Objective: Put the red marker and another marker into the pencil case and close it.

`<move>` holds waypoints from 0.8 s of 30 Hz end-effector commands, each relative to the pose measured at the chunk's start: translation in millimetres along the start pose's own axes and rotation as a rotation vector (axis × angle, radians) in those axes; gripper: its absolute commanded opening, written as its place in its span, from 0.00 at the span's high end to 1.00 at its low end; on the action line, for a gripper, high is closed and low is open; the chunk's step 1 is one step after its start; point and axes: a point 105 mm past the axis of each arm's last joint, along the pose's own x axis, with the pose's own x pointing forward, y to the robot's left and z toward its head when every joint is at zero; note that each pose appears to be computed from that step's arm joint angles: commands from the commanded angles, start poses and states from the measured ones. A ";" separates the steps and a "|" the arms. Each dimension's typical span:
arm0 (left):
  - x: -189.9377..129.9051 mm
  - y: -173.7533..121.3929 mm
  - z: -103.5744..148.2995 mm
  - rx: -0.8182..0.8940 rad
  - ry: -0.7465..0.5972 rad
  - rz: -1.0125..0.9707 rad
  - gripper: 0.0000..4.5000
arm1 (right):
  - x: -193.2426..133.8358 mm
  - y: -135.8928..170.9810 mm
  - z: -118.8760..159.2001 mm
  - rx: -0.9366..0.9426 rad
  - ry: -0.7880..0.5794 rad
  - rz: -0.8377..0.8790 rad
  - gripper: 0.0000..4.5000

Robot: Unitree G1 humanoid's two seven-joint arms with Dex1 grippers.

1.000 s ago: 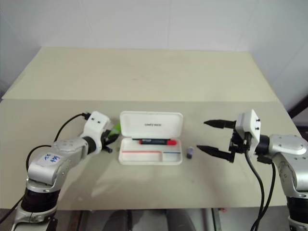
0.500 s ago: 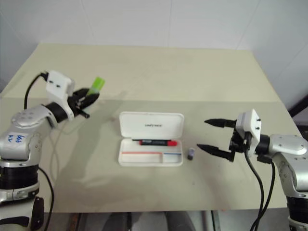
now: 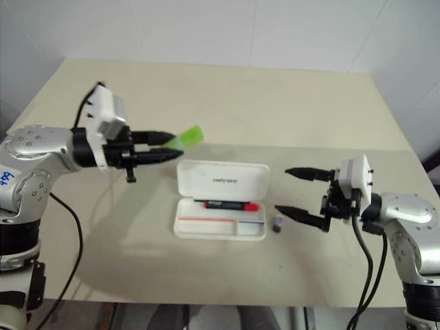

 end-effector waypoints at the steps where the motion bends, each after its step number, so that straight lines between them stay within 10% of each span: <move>1: 9.6 -18.0 9.6 0.039 0.045 -0.110 0.75 | -1.7 2.7 10.4 -0.048 -0.024 -0.002 0.00; 24: 74.7 -72.9 -50.7 0.044 0.280 -0.310 0.75 | -3.4 29.1 -7.8 -0.030 0.005 0.149 0.00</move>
